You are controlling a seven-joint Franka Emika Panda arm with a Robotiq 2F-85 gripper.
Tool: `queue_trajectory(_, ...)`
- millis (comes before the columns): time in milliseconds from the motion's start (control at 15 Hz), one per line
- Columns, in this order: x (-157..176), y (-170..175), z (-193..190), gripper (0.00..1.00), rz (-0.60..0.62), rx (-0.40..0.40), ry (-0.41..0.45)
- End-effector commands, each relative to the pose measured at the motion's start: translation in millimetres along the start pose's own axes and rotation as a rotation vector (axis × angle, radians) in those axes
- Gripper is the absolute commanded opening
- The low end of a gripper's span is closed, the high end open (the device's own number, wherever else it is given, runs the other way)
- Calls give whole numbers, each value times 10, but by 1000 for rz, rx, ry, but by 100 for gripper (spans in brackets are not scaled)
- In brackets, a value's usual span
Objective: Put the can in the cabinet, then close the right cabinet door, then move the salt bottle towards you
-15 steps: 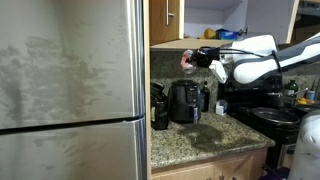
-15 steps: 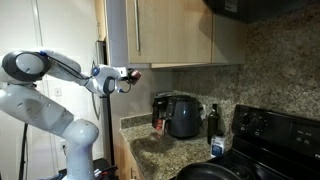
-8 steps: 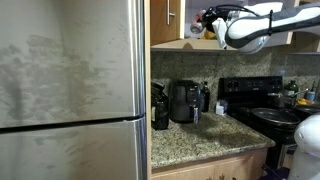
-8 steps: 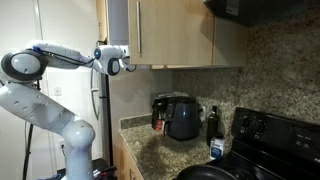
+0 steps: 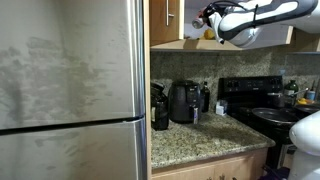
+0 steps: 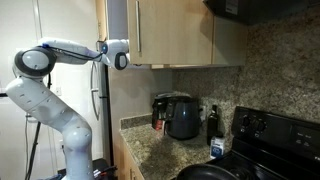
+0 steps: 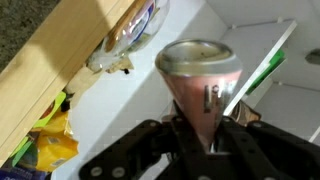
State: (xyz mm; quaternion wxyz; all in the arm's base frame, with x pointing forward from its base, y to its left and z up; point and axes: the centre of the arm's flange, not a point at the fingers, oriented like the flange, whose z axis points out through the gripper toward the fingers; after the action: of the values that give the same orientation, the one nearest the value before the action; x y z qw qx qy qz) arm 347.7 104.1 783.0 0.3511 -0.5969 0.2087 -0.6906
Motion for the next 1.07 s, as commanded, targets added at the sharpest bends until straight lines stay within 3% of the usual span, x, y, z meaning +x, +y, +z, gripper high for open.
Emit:
queue_trajectory(0,534,-191,725,6,82,-39,176)
queue_trajectory(200,959,-109,1129,6,150,-109,321)
queue_trajectory(267,931,238,557,22,121,-80,240)
queue_trajectory(400,1142,413,720,22,150,-107,290)
queue_trajectory(467,1174,448,765,6,155,-109,294)
queue_trajectory(600,1205,524,889,6,154,-195,281)
queue_trajectory(800,1464,695,1108,6,307,-308,227)
queue_trajectory(1000,1426,841,1328,6,442,-373,96)
